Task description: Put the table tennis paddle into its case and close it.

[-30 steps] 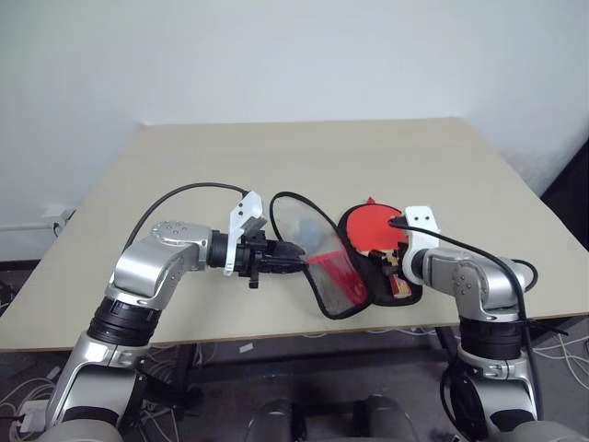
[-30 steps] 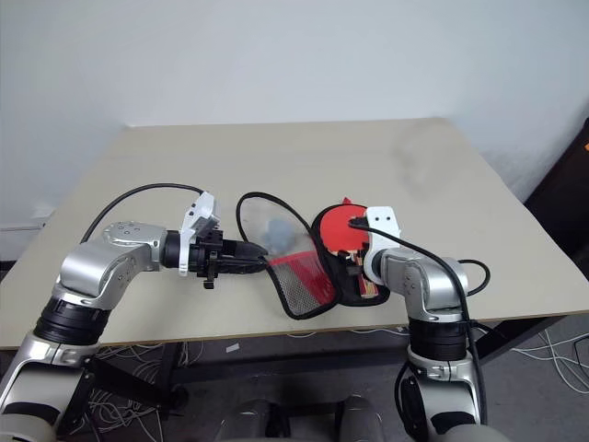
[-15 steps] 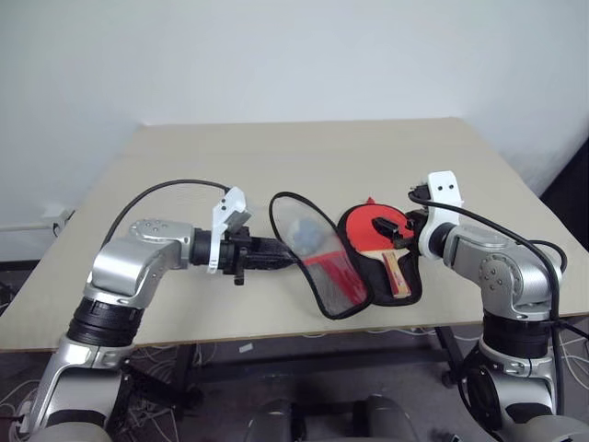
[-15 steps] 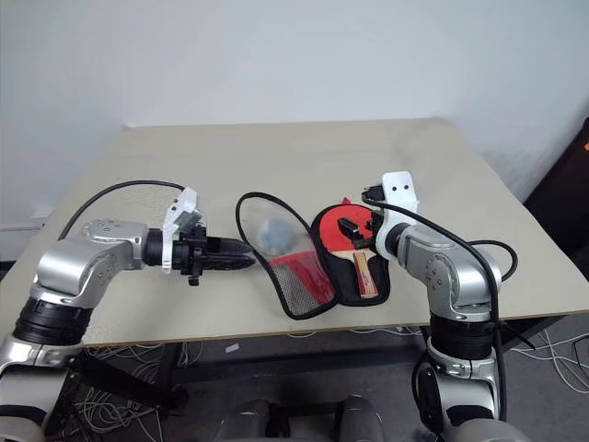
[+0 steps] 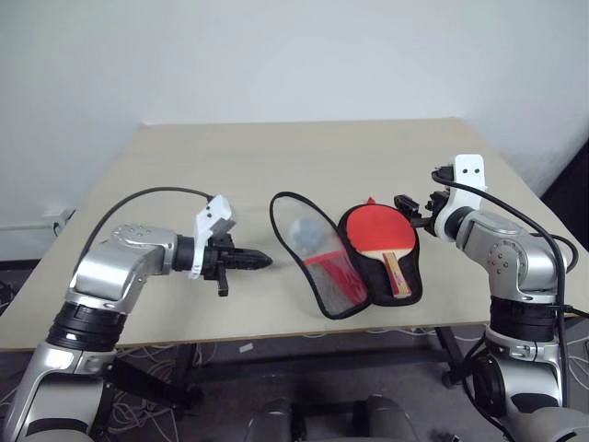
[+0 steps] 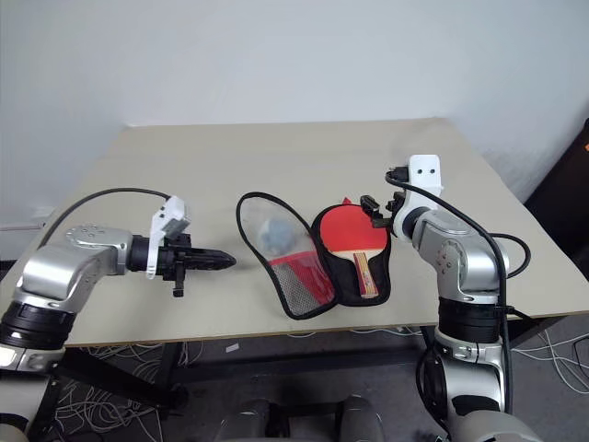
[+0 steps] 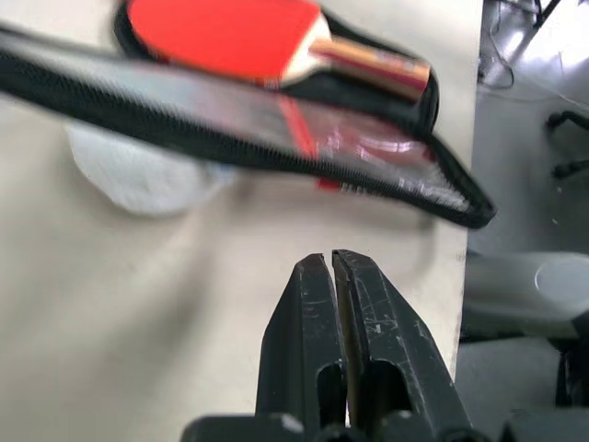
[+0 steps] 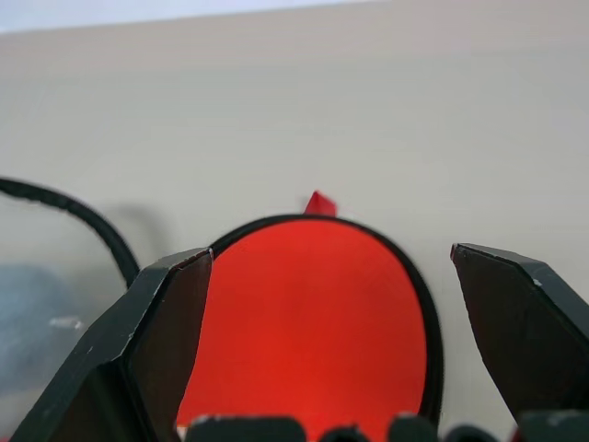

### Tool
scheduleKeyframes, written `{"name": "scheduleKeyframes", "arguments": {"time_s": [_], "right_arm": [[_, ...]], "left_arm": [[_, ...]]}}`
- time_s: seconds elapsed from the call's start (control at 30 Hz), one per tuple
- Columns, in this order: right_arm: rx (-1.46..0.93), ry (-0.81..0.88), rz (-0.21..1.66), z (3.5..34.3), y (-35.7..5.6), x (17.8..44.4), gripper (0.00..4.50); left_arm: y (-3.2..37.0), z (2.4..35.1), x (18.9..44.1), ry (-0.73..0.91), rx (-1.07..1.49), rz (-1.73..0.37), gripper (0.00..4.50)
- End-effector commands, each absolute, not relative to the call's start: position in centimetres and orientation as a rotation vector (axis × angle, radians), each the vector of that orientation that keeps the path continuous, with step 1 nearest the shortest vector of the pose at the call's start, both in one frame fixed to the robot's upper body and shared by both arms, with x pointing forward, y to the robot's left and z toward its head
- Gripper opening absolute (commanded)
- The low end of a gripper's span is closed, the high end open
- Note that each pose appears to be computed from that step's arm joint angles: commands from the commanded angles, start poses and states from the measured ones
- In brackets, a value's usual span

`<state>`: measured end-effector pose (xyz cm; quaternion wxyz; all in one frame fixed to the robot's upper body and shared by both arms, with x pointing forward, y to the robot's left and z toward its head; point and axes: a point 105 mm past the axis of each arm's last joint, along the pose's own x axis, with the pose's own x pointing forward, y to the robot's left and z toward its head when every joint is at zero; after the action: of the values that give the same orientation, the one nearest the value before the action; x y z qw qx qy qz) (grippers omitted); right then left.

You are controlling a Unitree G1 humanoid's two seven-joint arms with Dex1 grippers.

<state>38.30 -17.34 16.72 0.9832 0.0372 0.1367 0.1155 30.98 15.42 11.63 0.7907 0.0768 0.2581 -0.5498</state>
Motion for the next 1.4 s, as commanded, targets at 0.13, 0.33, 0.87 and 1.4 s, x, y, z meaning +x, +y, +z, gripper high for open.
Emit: {"name": "scheduleKeyframes", "arguments": {"time_s": [0.13, 0.33, 0.87, 1.4], "right_arm": [[0.088, 0.120, 0.185, 20.5, -18.8, 38.6, 4.50], [0.113, 0.074, 0.153, 21.2, -19.5, 38.4, 4.50], [0.321, -0.086, -0.081, 23.8, -24.0, 38.8, 4.50], [0.304, -0.057, -0.073, 22.3, -23.5, 39.1, 4.50]], "left_arm": [[12.2, 10.6, 32.5, 0.522, 0.185, -1.246, 0.02], [7.5, 12.3, 34.2, 0.403, 0.083, -1.322, 0.02], [-1.9, 10.3, 36.5, 0.412, -0.010, -1.292, 0.02], [2.5, 11.4, 32.8, 0.616, -0.331, -1.292, 2.84]]}}
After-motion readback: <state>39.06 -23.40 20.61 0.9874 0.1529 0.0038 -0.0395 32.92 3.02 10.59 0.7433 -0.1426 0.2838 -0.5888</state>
